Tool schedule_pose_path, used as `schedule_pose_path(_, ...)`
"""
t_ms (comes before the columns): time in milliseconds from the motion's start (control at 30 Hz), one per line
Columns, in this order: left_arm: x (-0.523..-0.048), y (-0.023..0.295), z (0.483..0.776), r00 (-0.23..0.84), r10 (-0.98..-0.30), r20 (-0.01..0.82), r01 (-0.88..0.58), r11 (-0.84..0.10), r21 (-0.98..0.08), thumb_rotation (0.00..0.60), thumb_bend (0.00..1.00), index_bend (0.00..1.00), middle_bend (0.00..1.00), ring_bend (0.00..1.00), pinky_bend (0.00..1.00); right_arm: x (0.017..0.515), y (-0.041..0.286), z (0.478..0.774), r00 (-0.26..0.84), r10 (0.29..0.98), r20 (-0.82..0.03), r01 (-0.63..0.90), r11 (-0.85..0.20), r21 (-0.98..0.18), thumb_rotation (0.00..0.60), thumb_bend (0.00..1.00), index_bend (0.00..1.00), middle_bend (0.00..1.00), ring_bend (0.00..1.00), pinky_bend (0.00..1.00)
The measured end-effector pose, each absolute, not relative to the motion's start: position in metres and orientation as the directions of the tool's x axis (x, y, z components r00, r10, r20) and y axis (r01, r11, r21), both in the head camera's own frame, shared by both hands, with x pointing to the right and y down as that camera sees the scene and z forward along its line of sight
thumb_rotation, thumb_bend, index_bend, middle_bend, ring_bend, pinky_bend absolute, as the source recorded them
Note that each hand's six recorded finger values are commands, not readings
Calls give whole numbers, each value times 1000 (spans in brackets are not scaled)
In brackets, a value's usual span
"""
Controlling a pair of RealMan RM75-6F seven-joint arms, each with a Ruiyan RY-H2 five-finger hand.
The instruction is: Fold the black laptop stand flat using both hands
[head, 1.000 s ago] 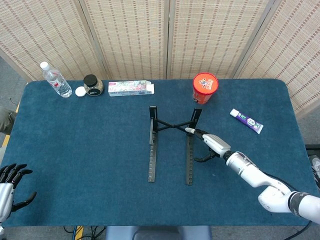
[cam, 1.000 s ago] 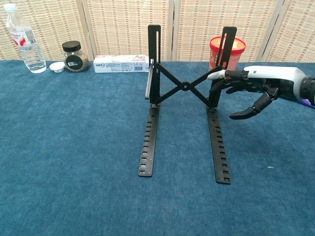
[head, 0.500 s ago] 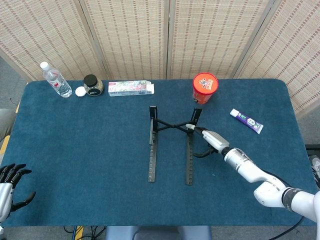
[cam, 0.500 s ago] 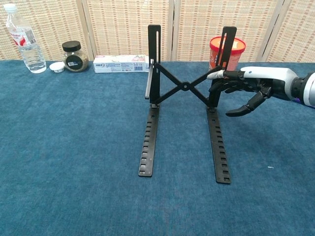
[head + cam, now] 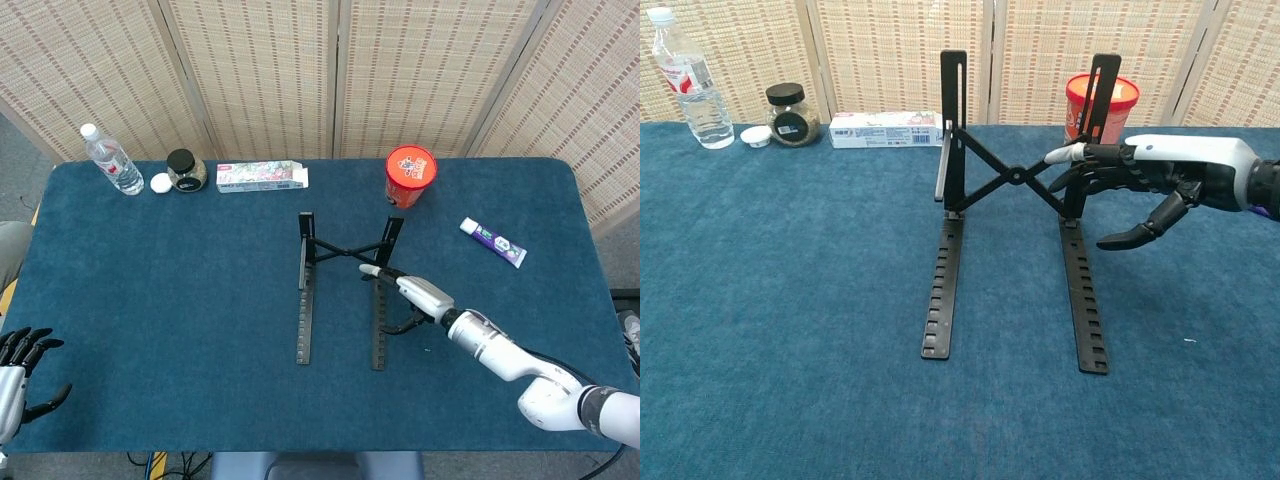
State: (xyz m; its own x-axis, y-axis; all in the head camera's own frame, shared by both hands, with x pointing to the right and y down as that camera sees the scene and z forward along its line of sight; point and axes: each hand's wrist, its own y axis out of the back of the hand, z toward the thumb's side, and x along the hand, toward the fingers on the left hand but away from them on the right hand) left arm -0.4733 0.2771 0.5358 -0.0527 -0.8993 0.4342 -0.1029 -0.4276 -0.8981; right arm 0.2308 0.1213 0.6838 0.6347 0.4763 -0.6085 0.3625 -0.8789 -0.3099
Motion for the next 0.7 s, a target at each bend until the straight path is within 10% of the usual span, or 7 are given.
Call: schedule_pose_path(700, -474, 281, 524, -69, -902, 425, -93, -419, -903, 600, 172, 288, 191, 113, 74, 128, 106, 657, 790, 447, -420, 382, -894, -234, 600, 146, 0, 178, 49, 79)
